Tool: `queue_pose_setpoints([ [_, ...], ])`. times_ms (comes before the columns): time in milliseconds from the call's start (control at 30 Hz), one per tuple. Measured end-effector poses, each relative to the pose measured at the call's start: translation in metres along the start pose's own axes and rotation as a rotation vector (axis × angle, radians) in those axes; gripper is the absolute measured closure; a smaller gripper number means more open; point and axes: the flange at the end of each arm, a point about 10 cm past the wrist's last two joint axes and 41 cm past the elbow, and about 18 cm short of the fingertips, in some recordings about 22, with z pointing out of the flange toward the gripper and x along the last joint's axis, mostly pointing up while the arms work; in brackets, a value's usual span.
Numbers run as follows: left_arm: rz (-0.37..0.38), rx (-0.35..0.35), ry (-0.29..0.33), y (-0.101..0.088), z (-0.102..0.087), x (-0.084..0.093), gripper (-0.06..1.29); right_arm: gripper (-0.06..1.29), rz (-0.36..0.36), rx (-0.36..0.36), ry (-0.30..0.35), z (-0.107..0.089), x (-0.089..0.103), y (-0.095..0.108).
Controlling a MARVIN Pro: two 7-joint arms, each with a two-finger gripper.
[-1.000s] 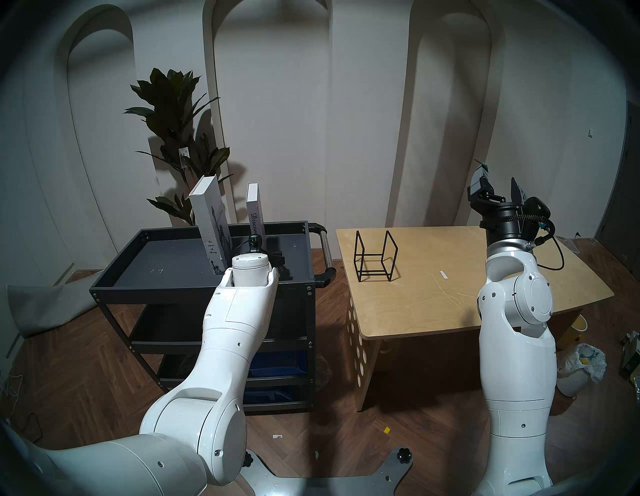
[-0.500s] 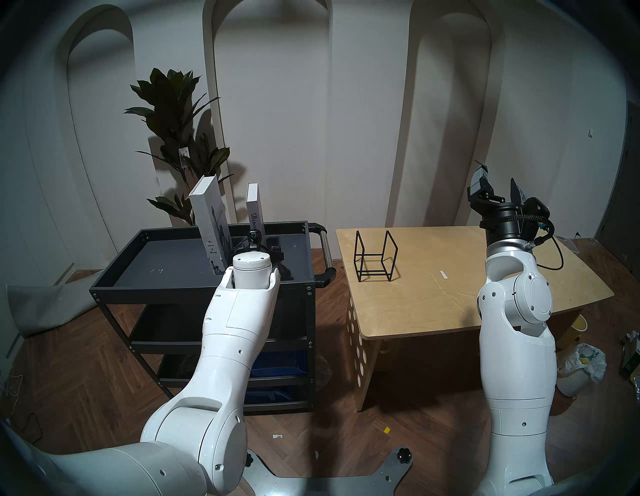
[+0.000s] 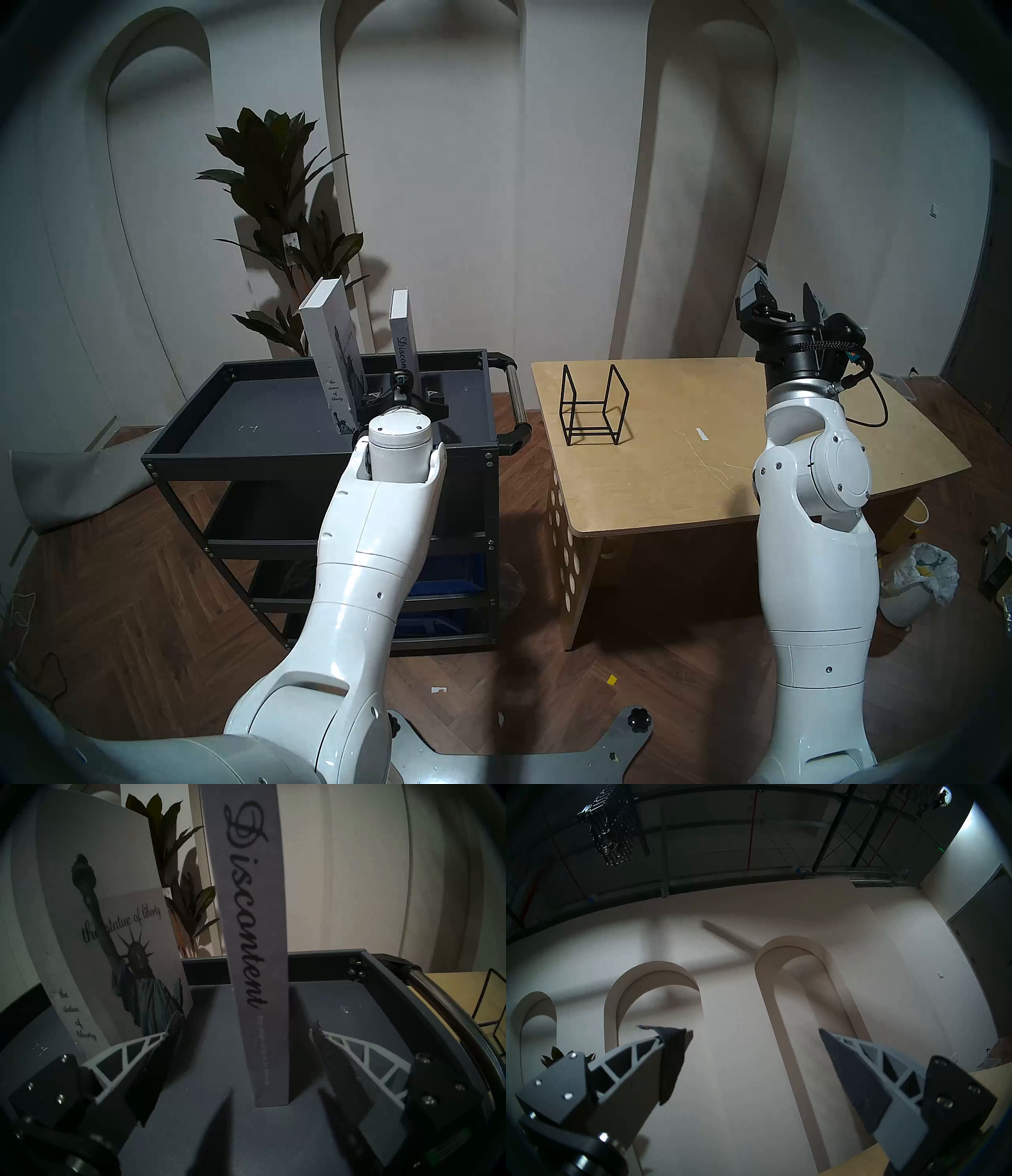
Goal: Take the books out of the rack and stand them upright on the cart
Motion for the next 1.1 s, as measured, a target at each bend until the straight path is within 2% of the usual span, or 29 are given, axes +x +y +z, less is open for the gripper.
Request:
queue_pose_setpoints([
  [167, -0.007, -0.006, 0.023, -0.001, -0.013, 0.000, 0.02, 0.00, 0.003, 0.008, -0.013, 0.000, -0.004, -0.002],
  [367, 0.013, -0.001, 0.070, -0.004, -0.032, -0.004, 0.02, 0.00, -0.058, 0.014, -0.163, 0.000, -0.029, -0.008],
  [533, 0.039, 0.032, 0.099, -0.018, -0.044, -0.007, 0.02, 0.00, -0.106, 0.022, -0.315, -0.005, -0.058, -0.012],
  [700, 0.049, 0.068, 0.117, -0.038, -0.054, -0.007, 0.02, 0.00, -0.137, 0.037, -0.409, -0.007, -0.073, -0.019],
  [833, 0.052, 0.074, 0.128, -0.049, -0.060, -0.007, 0.02, 0.00, -0.154, 0.051, -0.449, -0.008, -0.078, -0.025],
  [1100, 0.051, -0.016, 0.128, -0.068, -0.079, -0.008, 0.02, 0.00, -0.179, 0.117, -0.519, -0.012, -0.094, -0.037],
])
